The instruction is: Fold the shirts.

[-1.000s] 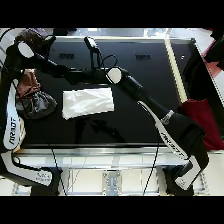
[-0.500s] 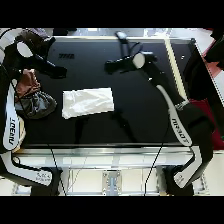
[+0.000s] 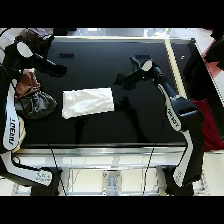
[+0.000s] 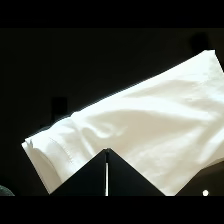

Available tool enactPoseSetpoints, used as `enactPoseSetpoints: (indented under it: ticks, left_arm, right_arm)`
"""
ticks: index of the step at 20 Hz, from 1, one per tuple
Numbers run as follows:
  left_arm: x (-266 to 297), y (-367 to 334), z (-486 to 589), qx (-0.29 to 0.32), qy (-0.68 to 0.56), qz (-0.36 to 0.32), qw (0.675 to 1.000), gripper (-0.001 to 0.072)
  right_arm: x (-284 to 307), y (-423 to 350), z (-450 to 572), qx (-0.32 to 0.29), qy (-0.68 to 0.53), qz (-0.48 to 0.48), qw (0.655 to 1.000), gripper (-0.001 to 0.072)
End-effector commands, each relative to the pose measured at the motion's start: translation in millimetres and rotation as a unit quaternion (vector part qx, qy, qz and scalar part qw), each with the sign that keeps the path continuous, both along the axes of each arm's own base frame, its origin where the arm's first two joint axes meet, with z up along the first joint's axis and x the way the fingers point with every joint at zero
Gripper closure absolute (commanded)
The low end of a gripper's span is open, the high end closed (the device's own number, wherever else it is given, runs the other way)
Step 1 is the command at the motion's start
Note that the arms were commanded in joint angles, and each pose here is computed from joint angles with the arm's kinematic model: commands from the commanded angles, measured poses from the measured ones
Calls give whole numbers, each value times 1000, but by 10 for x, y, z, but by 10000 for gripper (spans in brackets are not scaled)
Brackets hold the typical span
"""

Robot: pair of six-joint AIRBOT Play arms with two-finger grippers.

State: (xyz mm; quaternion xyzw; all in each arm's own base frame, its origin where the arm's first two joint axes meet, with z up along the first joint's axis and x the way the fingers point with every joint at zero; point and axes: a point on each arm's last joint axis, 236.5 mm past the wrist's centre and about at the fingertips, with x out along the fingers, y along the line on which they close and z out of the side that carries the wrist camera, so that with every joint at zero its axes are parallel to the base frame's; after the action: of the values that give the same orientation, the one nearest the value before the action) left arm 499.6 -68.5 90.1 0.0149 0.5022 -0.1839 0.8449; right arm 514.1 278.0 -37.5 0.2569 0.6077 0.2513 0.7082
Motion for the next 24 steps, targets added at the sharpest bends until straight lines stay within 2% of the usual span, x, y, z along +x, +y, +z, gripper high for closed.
enactPoseSetpoints:
  ticks: [1,13,22,23,24]
  left_arm:
    - [1,3,4,0,0,1,1000,696]
    - [1,2,5,-1,0,1,1000,696]
    - [-3,-81,32,-19,-1,-2,1000,696]
    - [-3,-81,32,-19,-1,-2,1000,696]
    - [-3,-81,32,-19,-1,-2,1000,696]
  right_arm:
    - [-181,207,-246,63,59,27,996,186]
    - [-321,243,-528,54,89,46,994,160]
    - [-596,733,-527,68,83,96,990,178]
    - [-609,797,-472,82,80,100,988,346]
    - [-618,866,-399,101,84,97,987,606]
